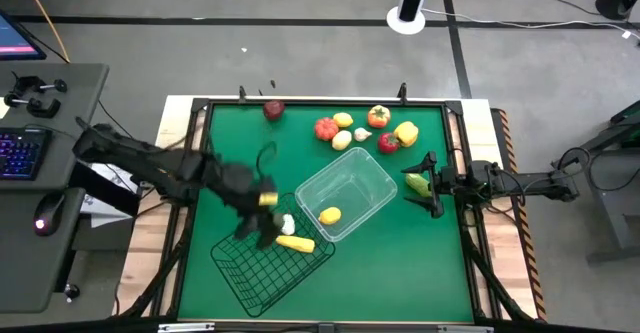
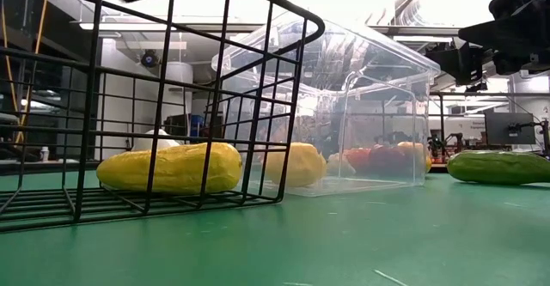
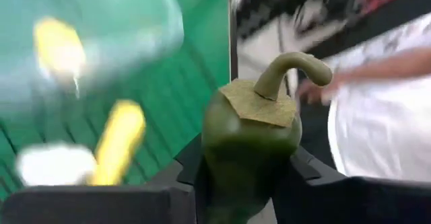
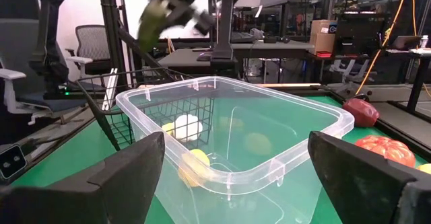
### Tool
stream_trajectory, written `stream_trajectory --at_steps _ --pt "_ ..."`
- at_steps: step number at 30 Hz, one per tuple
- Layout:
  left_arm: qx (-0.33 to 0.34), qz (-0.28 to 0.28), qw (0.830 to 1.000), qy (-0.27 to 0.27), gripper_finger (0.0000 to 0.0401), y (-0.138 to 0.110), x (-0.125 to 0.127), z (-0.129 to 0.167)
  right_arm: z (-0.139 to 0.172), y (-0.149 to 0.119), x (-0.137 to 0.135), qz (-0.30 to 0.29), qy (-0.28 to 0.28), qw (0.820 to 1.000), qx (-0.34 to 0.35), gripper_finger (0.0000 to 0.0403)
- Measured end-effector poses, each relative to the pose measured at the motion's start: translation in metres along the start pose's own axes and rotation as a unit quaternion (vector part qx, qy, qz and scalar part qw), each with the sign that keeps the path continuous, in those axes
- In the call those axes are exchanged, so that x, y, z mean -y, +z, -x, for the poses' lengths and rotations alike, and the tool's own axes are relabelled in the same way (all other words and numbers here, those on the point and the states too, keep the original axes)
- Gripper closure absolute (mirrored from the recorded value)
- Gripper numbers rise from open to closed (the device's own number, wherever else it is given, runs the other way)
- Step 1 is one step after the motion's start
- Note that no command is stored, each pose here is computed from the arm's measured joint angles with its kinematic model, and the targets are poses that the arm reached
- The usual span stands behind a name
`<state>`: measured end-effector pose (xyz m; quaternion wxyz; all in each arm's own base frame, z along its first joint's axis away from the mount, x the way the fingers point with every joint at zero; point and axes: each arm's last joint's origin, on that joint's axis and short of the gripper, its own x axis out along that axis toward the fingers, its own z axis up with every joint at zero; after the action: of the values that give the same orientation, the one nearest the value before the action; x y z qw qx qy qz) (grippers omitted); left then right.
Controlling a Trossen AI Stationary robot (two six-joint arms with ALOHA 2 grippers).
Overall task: Sort produce into baskets
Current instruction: Put the green chili pepper into the wire basket, then put the cucumber into the wire basket
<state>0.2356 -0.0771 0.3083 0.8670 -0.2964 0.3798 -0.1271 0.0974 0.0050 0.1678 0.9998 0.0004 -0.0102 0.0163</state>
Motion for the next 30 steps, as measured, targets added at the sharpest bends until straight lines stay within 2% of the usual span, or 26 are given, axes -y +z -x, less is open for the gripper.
stream_trajectory --at_steps 3,8,13,17,23,30 --pt "-0.018 0.043 0.998 0.034 0.0288 -0.024 0.008 -0.019 0.000 0.000 0.000 0.000 0.000 1.000 0.000 0.0043" --pt "-0.033 0.090 0.994 0.046 0.0209 -0.034 0.012 -0.037 0.000 0.000 0.000 0.000 0.000 1.000 0.000 0.0043" --pt "-0.008 0.097 0.993 0.063 0.0136 -0.019 -0.004 -0.034 0.000 0.000 0.000 0.000 0.000 1.000 0.000 0.0043" --pt "0.040 0.099 0.991 0.077 0.0105 0.007 -0.022 -0.016 0.000 0.000 0.000 0.000 0.000 1.000 0.000 0.0043" --pt "0.149 0.051 0.979 0.125 0.0102 0.065 -0.049 0.032 0.000 0.000 0.000 0.000 0.000 1.000 0.000 0.0043" --pt "0.215 -0.086 0.955 0.187 0.0103 0.100 -0.062 0.079 0.000 0.000 0.000 0.000 0.000 1.000 0.000 0.0043"
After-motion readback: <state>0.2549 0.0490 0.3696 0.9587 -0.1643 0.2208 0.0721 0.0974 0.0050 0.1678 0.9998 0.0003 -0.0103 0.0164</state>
